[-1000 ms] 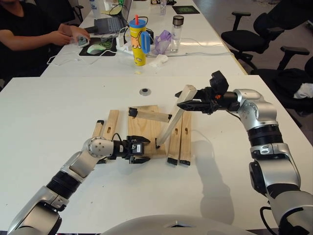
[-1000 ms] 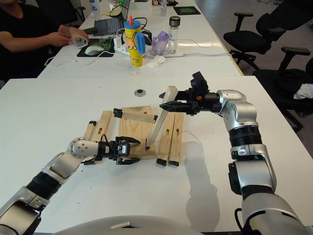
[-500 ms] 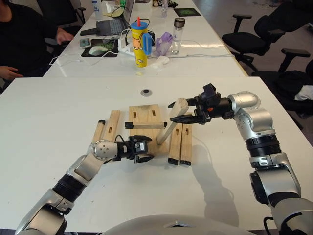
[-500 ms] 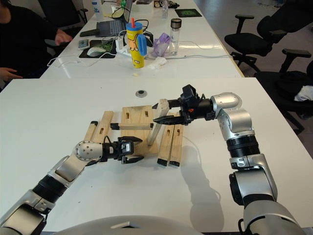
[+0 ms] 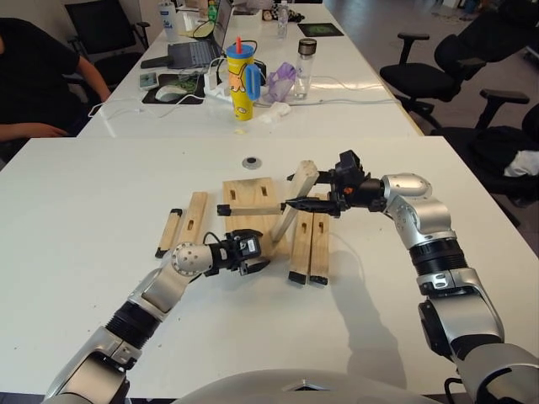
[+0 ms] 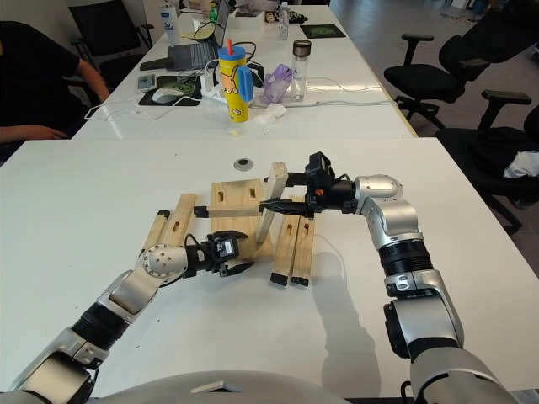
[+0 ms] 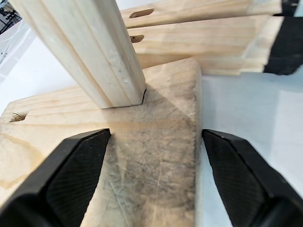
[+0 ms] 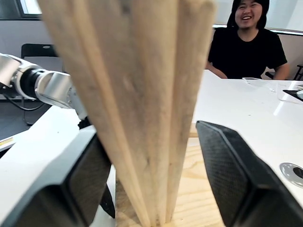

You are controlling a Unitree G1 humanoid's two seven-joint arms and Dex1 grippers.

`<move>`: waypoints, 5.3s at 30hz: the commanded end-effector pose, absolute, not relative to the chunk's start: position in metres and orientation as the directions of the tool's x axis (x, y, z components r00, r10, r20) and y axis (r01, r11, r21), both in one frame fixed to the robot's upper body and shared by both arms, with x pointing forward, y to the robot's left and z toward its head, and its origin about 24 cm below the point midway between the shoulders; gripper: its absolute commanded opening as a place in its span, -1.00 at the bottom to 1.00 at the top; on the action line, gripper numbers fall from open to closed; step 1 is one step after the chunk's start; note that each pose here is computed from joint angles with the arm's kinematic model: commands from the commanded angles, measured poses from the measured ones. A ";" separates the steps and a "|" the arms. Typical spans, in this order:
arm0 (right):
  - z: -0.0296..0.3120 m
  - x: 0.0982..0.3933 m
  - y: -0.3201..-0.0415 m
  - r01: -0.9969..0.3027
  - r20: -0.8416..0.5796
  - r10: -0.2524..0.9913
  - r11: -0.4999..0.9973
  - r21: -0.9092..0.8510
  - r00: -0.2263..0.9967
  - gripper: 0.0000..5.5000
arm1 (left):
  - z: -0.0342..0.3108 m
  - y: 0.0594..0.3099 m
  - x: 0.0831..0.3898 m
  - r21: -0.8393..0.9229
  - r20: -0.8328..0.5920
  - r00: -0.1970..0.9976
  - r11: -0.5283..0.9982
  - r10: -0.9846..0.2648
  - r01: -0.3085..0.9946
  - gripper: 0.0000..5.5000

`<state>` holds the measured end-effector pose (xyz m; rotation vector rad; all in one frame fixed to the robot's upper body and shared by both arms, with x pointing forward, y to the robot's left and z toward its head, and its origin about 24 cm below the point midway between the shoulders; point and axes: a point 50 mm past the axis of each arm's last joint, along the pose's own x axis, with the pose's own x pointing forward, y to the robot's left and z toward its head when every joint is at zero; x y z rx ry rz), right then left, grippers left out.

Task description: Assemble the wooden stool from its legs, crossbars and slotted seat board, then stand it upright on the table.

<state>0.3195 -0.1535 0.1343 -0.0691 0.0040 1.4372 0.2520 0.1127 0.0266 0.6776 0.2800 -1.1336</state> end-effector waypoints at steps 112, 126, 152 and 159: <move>0.059 0.249 -0.123 -0.527 -0.598 0.441 0.849 0.035 0.670 0.07 | 0.047 0.116 0.211 0.213 -0.519 0.367 0.299 -0.772 0.930 0.30; 0.036 0.242 -0.119 -0.558 -0.706 0.377 0.829 -0.031 0.600 -0.23 | 0.052 0.114 0.218 0.203 -0.491 0.368 0.308 -0.790 0.930 0.30; 0.219 0.275 -0.152 -0.839 0.282 0.797 0.461 0.289 0.535 -0.25 | 0.184 0.158 0.208 -0.252 0.041 0.194 0.177 -0.980 0.951 0.64; 0.209 0.251 -0.158 -0.904 0.229 0.918 0.230 0.360 0.324 -0.25 | 0.213 0.189 0.232 -0.385 0.204 0.314 0.219 -0.927 0.897 0.88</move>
